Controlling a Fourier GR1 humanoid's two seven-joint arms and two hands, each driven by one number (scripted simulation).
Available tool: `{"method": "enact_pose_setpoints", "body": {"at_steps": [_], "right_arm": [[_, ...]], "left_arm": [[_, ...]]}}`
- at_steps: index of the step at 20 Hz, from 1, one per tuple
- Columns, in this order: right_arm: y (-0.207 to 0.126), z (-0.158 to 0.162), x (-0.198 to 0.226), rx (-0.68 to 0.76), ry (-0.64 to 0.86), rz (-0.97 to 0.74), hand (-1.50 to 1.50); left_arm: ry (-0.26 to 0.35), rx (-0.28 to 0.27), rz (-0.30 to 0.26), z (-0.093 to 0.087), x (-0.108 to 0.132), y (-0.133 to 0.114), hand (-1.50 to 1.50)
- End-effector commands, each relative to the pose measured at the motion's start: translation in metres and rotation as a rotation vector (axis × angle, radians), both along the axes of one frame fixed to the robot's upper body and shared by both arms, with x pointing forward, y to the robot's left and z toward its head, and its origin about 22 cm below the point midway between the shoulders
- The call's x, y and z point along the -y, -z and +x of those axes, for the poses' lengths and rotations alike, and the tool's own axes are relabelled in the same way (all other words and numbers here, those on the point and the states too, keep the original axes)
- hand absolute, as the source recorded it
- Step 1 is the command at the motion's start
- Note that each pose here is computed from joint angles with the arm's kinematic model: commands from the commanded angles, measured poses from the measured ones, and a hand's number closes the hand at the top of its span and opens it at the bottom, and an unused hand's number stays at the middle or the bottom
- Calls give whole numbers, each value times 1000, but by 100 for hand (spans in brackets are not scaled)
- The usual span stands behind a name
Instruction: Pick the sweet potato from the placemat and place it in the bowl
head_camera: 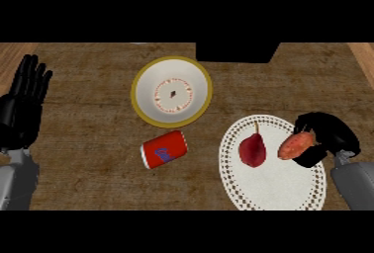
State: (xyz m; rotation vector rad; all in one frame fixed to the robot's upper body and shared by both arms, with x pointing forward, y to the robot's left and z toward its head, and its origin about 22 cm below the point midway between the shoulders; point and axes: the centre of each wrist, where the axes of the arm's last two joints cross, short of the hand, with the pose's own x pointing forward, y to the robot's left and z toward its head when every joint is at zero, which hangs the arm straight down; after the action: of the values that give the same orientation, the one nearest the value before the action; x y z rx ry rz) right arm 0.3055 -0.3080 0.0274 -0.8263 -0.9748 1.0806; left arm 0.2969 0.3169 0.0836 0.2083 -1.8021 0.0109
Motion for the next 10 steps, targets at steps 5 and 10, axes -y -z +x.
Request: {"method": "enact_pose_setpoints", "body": {"at_steps": [5, 10], "right_arm": [[-63, 42, 82, 17, -274, -127, 150], [-74, 65, 98, 118, -338, -152, 150]], "left_arm": [[65, 27, -6, 12, 18, -9, 0], [48, 24, 1, 20, 19, -11, 0]]}}
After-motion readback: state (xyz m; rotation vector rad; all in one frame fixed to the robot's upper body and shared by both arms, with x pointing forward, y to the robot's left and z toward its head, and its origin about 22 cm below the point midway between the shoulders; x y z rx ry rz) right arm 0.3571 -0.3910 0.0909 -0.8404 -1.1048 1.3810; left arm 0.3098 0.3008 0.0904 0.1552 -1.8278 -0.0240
